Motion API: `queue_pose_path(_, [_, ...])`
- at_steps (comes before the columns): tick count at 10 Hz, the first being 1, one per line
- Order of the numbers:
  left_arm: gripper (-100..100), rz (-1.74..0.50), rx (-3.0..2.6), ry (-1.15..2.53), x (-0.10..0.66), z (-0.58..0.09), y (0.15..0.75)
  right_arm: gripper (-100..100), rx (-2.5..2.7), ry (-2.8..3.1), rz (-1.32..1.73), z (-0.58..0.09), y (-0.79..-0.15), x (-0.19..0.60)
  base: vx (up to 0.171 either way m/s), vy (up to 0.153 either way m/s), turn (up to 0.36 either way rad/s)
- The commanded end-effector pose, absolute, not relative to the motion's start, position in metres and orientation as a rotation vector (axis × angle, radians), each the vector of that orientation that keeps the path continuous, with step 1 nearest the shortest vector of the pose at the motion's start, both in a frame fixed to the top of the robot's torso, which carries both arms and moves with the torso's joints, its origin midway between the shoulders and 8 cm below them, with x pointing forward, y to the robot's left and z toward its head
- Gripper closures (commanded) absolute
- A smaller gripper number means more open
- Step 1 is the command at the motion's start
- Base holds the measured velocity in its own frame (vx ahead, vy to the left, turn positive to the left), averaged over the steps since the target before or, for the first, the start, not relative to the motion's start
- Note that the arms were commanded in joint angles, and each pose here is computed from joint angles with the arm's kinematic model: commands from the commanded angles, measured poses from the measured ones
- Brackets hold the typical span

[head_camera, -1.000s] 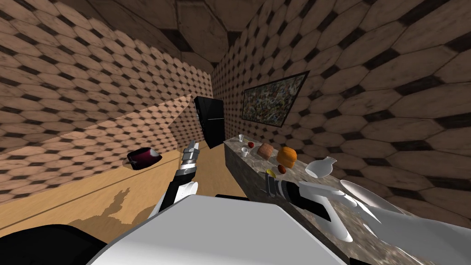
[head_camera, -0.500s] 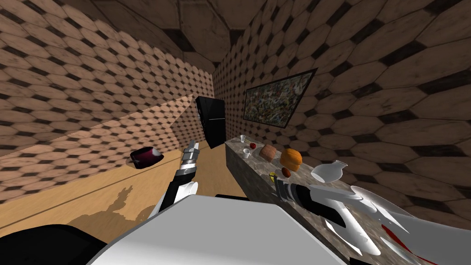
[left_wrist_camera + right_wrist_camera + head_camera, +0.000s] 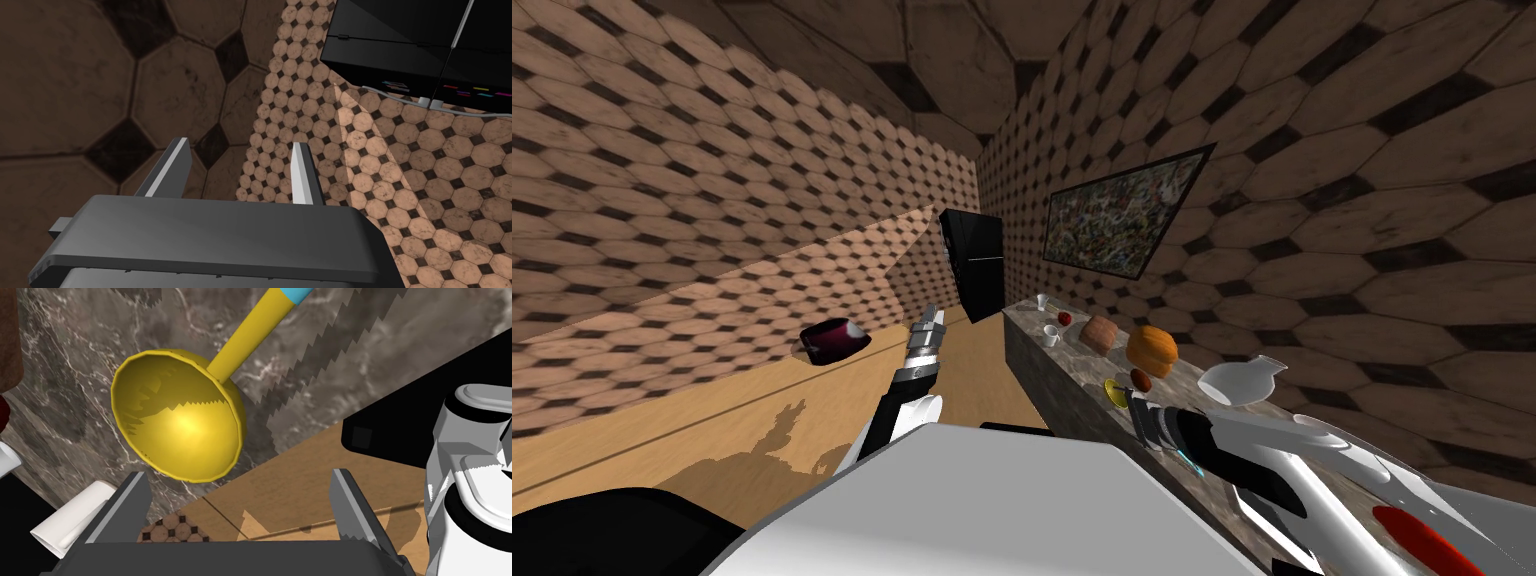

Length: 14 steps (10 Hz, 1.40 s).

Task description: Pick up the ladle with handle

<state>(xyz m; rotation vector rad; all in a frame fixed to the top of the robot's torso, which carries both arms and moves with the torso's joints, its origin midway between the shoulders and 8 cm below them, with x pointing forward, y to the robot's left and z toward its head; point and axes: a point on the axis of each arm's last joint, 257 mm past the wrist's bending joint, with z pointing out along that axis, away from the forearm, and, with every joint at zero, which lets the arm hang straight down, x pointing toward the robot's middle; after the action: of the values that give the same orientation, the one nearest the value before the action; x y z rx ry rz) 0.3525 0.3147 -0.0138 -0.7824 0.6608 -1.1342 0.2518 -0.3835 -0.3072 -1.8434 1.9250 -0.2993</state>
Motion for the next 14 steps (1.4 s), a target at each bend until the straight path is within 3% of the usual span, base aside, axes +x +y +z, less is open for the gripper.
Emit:
queue_pose_path(1, [0, -1.134, -0.782, 0.661, 0.352, -0.014, 0.315, -100, -1.854, 1.933, -0.316, -0.307, -0.391, 0.252, 0.015, 0.010, 0.011])
queue_pose_path(3, [0, -1.134, -0.782, 0.661, 0.352, -0.014, 0.315, -100, -1.861, 1.940, -0.328, -0.306, -0.397, 0.249, 0.010, 0.008, 0.013])
queue_pose_path(4, [0, -1.134, -0.782, 0.661, 0.352, -0.014, 0.315, 0, -1.865, 1.940, -0.332, -0.306, -0.398, 0.249, 0.000, 0.000, 0.000])
queue_pose_path(5, [0, -1.134, -0.782, 0.661, 0.352, -0.014, 0.315, -100, -1.859, 1.947, -0.333, -0.314, -0.401, 0.252, 0.001, 0.009, 0.054])
queue_pose_path(8, [0, -1.134, -0.782, 0.661, 0.353, -0.014, 0.315, -100, -1.854, 1.953, -0.333, -0.322, -0.403, 0.254, 0.002, 0.012, 0.041])
queue_pose_path(9, [0, -1.134, -0.782, 0.661, 0.352, -0.014, 0.315, 100, -1.853, 1.954, -0.334, -0.323, -0.403, 0.254, 0.000, 0.000, 0.000])
queue_pose_path(13, [0, -1.134, -0.782, 0.661, 0.352, -0.014, 0.315, 100, -1.851, 1.957, -0.333, -0.323, -0.403, 0.254, 0.000, 0.000, 0.000])
queue_pose_path(14, [0, -1.134, -0.782, 0.661, 0.352, -0.014, 0.315, 0, -1.851, 1.957, -0.332, -0.323, -0.403, 0.254, 0.000, 0.000, 0.000])
